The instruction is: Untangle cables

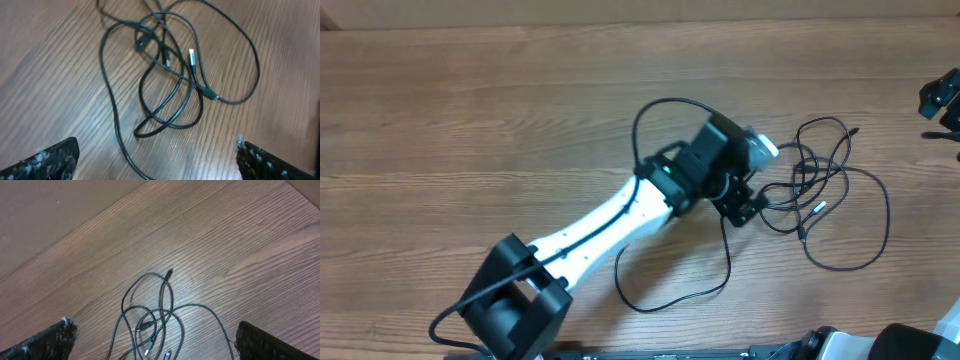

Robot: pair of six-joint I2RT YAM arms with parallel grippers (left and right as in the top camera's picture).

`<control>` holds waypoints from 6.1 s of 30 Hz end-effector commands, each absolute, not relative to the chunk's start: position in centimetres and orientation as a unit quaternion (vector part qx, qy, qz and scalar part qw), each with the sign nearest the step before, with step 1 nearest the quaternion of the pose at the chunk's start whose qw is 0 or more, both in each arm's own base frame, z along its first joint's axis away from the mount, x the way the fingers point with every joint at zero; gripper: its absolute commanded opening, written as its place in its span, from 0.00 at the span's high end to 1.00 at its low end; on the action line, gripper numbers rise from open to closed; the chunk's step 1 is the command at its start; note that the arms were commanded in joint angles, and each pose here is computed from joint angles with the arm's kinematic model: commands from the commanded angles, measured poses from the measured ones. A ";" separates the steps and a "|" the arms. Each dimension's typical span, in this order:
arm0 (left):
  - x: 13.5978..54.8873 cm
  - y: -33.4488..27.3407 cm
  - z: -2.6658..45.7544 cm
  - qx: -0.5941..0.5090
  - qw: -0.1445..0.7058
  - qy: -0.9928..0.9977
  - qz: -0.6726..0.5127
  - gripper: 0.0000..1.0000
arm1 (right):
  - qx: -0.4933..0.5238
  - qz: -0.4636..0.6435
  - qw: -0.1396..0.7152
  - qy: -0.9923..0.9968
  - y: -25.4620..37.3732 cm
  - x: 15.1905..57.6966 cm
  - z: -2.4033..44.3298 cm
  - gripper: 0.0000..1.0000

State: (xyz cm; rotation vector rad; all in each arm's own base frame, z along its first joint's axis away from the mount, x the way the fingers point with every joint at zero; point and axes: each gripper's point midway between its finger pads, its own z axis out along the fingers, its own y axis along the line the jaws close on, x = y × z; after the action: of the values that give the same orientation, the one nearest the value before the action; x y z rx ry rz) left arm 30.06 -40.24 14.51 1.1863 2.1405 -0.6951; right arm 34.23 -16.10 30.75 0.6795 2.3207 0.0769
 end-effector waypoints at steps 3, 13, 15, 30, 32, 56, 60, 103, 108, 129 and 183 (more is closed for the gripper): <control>31.5 -40.6 14.0 0.475 0.328 0.789 -0.208 0.00 | 0.262 0.031 0.349 0.899 -16.1 34.2 30.4 0.00; 31.4 -44.6 8.5 0.496 0.324 0.770 -0.235 0.00 | 0.262 0.031 0.348 0.900 -16.1 34.2 30.4 0.00; 31.2 -45.4 8.0 0.500 0.328 0.764 -0.241 0.00 | 0.262 0.031 0.348 0.900 -16.1 34.2 30.4 0.00; 31.8 -45.6 2.7 0.483 0.310 0.791 -0.211 0.96 | 0.261 0.031 0.348 0.900 -16.0 34.2 30.4 0.00; 32.6 -45.2 4.7 0.462 0.324 0.798 -0.210 0.96 | 0.260 0.030 0.348 0.900 -16.0 34.2 30.4 0.00; 26.9 -29.1 50.3 0.329 0.690 0.572 -0.298 0.96 | -0.095 0.269 0.325 0.902 1.6 36.5 30.2 0.00; 25.9 -28.0 52.2 0.320 0.709 0.552 -0.301 0.96 | -0.188 0.307 0.308 0.881 6.6 36.0 29.8 0.00; 30.3 11.8 37.1 -0.266 0.501 0.814 0.128 0.96 | -0.212 0.253 0.207 0.921 8.8 35.7 24.4 0.00; 27.4 17.5 37.0 -0.349 0.486 0.783 0.172 0.96 | -0.212 0.254 0.206 0.921 8.8 35.6 24.4 0.00; 22.3 31.4 27.2 -0.526 0.370 0.761 0.092 0.07 | -0.208 0.257 0.194 0.923 8.9 35.1 24.2 0.00; 43.8 -26.1 4.5 0.420 0.243 0.866 -0.124 0.00 | 0.155 0.125 0.154 0.968 -2.6 36.1 22.0 0.00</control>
State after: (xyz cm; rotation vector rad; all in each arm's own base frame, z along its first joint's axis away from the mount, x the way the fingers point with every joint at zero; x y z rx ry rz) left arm 41.41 -26.02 5.24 1.1002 2.4081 -0.5200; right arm 36.18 -2.36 22.21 0.4495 2.7703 0.3687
